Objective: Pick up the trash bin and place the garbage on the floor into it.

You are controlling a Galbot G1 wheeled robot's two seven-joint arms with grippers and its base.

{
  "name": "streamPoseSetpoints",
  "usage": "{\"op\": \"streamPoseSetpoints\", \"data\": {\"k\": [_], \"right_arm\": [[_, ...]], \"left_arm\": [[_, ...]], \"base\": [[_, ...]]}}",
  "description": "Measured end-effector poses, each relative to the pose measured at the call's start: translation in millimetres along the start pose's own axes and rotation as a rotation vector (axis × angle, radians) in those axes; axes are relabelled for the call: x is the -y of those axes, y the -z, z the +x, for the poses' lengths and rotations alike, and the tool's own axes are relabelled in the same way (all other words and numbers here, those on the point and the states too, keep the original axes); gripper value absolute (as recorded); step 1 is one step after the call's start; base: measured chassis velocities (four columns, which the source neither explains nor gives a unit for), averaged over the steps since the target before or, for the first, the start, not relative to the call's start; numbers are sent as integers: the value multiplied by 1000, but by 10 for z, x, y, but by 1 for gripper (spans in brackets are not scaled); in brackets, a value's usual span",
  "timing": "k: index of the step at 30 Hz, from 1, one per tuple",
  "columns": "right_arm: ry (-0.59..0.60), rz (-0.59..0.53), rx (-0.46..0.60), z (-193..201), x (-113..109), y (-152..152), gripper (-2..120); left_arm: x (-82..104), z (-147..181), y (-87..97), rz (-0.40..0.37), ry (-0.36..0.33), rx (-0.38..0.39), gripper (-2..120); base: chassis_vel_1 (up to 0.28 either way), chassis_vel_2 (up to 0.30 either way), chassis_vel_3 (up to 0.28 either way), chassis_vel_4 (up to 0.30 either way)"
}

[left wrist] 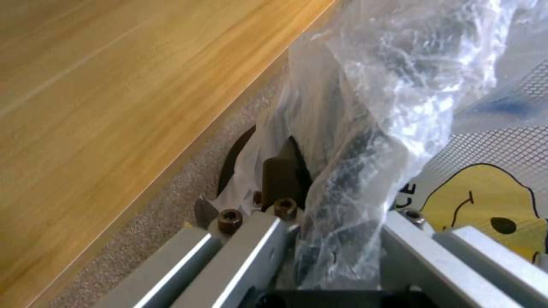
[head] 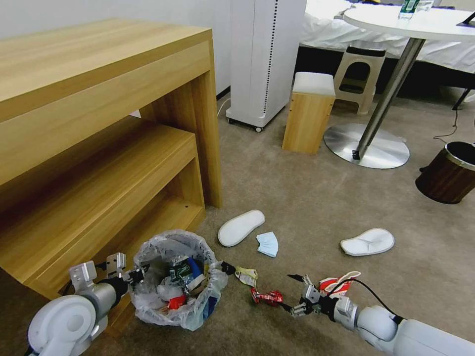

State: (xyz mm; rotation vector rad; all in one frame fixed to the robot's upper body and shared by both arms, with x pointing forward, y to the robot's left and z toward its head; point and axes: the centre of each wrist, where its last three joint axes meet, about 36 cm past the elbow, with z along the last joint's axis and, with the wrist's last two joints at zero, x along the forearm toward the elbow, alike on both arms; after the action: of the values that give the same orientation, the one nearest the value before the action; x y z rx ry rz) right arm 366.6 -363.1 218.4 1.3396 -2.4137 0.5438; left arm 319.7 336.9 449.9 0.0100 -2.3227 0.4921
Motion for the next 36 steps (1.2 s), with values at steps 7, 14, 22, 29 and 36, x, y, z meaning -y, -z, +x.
{"op": "streamPoseSetpoints", "data": {"k": [7, 14, 22, 29, 36], "right_arm": [[13, -8, 2, -140, -38, -49, 99], [29, -12, 6, -285, -80, -82, 99], [47, -10, 1, -491, -46, -163, 99], [49, -19, -14, -569, -76, -278, 99], [55, -29, -27, -650, -160, -400, 98]], "left_arm": [[6, 19, 16, -1, -3, 5, 0], [8, 21, 17, 0, -4, 6, 0], [-14, -1, 23, 9, -1, 7, 0], [-18, 0, 36, 12, -3, 8, 0], [-30, 6, 39, 14, 1, 11, 0]], "base": [[0, 0, 0, 0], [0, 0, 0, 0], [0, 0, 0, 0], [0, 0, 0, 0], [0, 0, 0, 0]]}}
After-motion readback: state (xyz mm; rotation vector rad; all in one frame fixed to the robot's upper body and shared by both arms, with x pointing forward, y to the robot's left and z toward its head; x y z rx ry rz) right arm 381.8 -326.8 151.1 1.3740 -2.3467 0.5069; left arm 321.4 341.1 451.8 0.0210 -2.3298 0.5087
